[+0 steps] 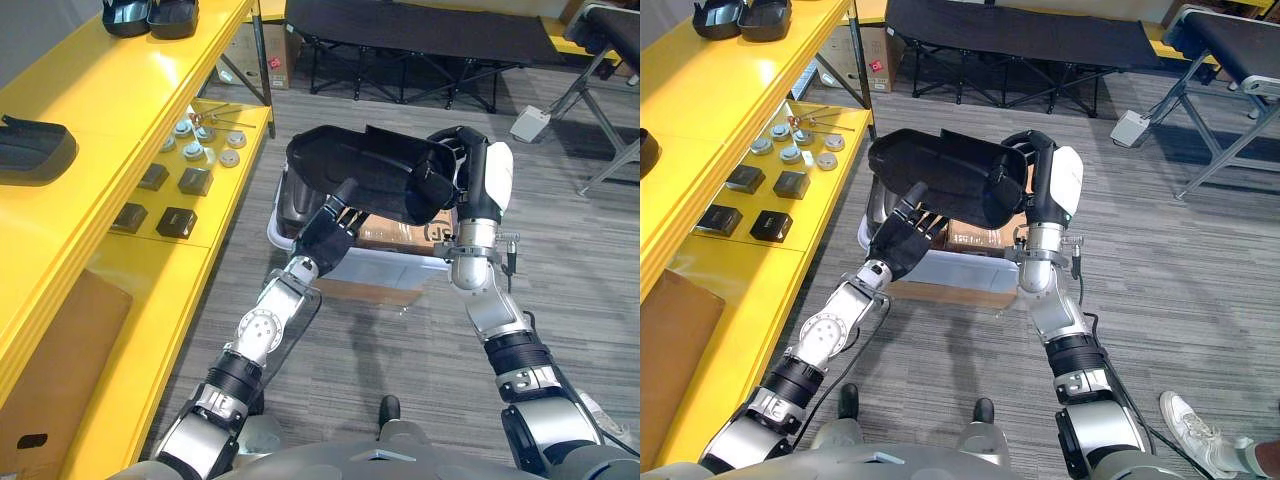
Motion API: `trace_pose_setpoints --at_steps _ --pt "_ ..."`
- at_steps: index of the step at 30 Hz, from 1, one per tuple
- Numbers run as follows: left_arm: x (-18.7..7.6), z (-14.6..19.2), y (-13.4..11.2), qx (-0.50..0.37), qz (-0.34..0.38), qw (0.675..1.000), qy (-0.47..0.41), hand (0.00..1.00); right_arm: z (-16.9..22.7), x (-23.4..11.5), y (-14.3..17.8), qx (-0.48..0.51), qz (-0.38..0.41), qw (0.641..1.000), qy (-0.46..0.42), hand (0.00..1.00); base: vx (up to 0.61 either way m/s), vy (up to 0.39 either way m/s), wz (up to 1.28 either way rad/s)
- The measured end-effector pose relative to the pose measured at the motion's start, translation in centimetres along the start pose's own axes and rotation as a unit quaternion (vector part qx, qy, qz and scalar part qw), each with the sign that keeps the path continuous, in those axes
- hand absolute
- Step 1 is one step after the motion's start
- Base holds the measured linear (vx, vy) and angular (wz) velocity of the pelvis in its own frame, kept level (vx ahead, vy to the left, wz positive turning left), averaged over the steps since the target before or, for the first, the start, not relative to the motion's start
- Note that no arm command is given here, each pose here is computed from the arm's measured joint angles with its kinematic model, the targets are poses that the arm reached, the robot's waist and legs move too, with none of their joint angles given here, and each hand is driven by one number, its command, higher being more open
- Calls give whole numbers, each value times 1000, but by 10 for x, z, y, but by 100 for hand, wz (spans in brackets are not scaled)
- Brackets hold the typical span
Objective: Walk over and take three plastic housings, then place them on the shelf
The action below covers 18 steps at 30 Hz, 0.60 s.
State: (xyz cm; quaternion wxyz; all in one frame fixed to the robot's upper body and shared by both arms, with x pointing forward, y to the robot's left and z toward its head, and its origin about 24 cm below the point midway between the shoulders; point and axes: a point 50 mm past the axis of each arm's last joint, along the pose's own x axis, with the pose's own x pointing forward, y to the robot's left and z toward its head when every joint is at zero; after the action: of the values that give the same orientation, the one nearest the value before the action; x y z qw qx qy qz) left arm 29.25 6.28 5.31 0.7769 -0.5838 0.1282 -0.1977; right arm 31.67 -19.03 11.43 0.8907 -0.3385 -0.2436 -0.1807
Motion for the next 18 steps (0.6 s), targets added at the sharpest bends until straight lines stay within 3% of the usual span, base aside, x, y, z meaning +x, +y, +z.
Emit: trace_pose_setpoints --at_steps 18 --pt "1 -16 1 -5 25 999 23 100 10 -18 15 39 14 999 -28 0 0 0 0"
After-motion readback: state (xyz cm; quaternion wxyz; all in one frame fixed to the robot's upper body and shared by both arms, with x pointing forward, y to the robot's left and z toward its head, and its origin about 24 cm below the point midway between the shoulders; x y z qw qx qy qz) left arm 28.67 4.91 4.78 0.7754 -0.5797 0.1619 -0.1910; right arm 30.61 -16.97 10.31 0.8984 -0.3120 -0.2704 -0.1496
